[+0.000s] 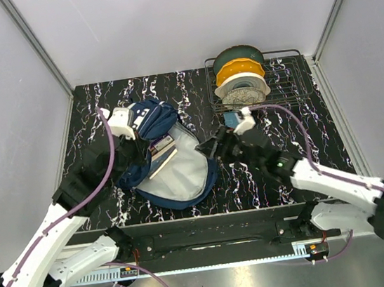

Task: Pack the student bag
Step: Place the book in the student bag, then zip the student bag at the center of the board.

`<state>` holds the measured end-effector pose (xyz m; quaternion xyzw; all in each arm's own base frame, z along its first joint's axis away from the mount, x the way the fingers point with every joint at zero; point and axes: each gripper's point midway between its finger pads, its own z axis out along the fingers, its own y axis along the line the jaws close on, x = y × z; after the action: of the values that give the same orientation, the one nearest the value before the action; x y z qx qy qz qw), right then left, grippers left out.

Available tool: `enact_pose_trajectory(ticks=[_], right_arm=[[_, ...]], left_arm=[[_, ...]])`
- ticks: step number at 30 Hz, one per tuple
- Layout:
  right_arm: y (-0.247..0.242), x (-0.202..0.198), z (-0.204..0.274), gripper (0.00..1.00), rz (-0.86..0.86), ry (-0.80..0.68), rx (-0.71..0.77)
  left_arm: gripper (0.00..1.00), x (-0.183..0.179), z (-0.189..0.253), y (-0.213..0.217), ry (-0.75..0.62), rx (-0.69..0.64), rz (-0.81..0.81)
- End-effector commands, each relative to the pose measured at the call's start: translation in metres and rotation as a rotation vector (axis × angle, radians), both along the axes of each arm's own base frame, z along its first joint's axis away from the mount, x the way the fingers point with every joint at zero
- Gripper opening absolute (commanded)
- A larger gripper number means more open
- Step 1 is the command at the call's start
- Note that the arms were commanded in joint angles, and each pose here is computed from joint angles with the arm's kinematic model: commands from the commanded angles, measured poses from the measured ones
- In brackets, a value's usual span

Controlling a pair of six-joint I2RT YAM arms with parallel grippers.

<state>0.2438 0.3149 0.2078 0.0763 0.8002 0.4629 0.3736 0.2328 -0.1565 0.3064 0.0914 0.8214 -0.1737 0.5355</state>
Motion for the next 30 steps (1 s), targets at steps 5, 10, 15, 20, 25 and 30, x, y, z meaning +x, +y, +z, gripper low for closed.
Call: enact_pose_trajectory(ticks=[5, 10, 15, 20, 25, 30], right_arm=[[-0.104, -0.004, -0.012, 0.86, -0.358, -0.032, -0.087], [-0.119, 0.002, -0.018, 0.91, -0.401, -0.015, -0.129], [-0.125, 0.016, -0.015, 0.93, -0.4, 0.019, -0.123], [-0.129, 0.018, 0.0, 0.94, -0.388, -0.009, -0.113], [-0.115, 0.01, 0.004, 0.94, -0.3, 0.01, -0.081], [-0.086, 0.01, -0.011, 0.94, -0.17, 0.061, -0.088]], left_arm=[[0.0, 0.011, 0.038, 0.011, -0.105, -0.055, 0.08], [0.0, 0.009, 0.01, -0.009, -0.017, -0.059, 0.006], [0.16, -0.004, -0.035, -0.048, 0.159, -0.059, -0.171], [0.92, -0.009, -0.029, -0.049, 0.157, -0.106, -0.168], [0.99, -0.01, -0.004, -0.001, 0.052, -0.149, 0.045], [0.99, -0.013, -0.046, 0.047, 0.142, -0.102, 0.322]])
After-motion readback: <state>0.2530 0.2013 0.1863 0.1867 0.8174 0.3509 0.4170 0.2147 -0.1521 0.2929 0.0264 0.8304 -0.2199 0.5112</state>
